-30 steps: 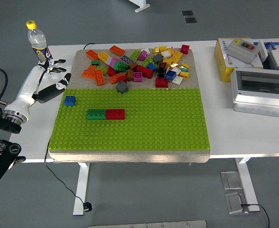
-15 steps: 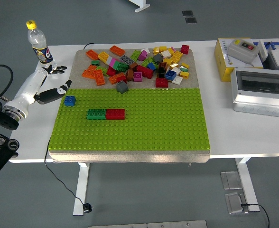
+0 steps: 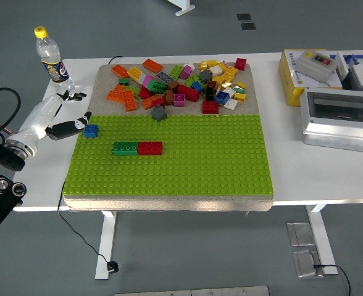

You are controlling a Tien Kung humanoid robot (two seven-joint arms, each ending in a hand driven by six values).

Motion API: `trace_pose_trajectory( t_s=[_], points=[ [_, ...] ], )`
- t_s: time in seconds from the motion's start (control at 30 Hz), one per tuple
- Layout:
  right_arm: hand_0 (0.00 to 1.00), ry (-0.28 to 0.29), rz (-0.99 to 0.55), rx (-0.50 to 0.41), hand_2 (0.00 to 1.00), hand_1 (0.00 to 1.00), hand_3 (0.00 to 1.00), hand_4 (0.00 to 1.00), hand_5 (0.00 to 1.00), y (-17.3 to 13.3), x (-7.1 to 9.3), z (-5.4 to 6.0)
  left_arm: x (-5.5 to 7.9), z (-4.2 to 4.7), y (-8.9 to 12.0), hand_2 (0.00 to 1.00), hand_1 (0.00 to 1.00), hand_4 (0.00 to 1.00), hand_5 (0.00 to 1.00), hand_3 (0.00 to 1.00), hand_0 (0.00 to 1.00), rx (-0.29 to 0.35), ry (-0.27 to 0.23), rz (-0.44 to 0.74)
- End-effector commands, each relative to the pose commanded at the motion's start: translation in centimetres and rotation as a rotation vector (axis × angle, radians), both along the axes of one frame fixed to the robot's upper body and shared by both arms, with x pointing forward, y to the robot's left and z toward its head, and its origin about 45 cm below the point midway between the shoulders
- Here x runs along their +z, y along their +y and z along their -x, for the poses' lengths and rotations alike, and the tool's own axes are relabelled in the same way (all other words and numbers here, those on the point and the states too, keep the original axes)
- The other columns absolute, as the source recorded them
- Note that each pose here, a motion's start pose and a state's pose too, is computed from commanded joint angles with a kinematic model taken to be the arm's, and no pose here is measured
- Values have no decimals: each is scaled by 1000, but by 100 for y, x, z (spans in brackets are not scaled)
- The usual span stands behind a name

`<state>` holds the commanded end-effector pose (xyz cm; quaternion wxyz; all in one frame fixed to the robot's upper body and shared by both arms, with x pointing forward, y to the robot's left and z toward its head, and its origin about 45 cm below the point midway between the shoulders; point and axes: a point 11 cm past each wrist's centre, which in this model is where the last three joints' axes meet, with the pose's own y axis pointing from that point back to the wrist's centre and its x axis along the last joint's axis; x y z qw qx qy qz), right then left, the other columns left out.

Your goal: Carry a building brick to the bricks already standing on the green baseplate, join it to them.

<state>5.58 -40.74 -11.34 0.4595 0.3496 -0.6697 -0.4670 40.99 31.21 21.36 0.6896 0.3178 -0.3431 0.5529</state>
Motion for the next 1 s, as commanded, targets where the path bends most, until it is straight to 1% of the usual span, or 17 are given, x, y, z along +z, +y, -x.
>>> trace_pose_trajectory(
  t_s=[0.33, 0.37, 1.0],
  points=[
    [733, -1, 6, 0, 776, 721, 748, 414, 900, -19, 6, 0, -30, 16, -8, 817, 880, 616, 443, 802, 937, 2, 2, 1],
    [732, -1, 7, 0, 773, 721, 746, 414, 899, -21, 7, 0, -33, 17, -8, 816, 879, 616, 413, 801, 943, 2, 3, 0],
    [732, -7, 16, -5, 765, 704, 740, 416, 898, -56, 20, -14, -59, 14, 46, 816, 878, 607, 398, 796, 943, 8, 0, -32]
  ],
)
